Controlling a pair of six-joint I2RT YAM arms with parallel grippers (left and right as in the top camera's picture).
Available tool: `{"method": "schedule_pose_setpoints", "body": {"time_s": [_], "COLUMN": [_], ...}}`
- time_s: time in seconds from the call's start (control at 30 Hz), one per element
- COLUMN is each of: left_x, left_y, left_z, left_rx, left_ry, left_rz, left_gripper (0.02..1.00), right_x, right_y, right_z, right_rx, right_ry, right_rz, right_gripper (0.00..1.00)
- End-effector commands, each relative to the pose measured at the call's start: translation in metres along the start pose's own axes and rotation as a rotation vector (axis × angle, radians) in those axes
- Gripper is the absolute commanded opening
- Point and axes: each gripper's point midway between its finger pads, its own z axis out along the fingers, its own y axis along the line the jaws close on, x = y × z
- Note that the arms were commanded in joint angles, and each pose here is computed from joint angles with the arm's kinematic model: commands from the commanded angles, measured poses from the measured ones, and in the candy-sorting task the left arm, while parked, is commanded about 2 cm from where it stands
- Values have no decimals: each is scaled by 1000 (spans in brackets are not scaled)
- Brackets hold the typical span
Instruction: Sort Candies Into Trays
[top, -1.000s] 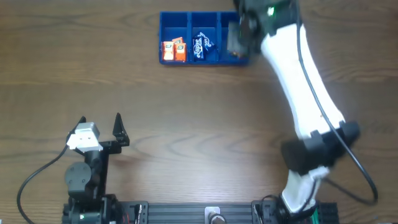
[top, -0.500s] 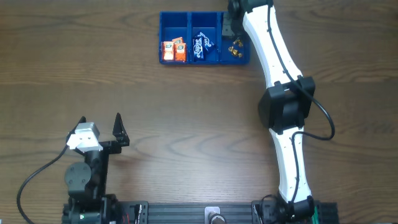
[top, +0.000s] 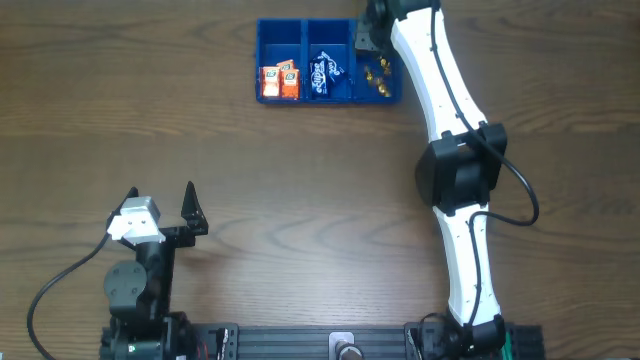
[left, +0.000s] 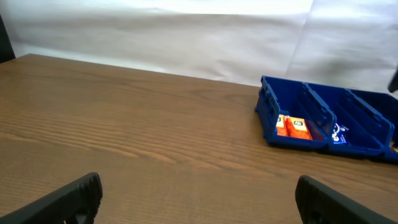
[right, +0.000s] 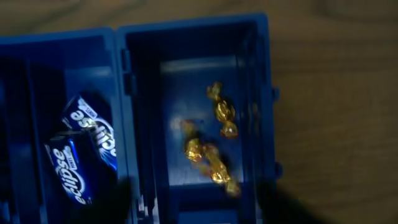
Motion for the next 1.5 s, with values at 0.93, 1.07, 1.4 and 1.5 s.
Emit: {"method": "schedule_pose_setpoints", "body": {"time_s": [0.93,1.07,1.4,1.5], "left_x": [16,16,16,16], "left_y": [1,1,1,1], "left_z": [1,1,1,1], "left_rx": [4,4,4,4], "left_ry": [52,52,52,52], "left_rz": [12,12,12,12], "left_gripper": [998,996,996,998], "right_x": [54,96,235,252], "right_y": [-142,-165,-210,-195], "right_z": [-410,-429,-381,-363], "right_rx": [152,167,166,67], "right_ry": [-571,-605,-731,-846], "right_rz": [-36,3,159,131], "right_gripper": [998,998,998,998]}}
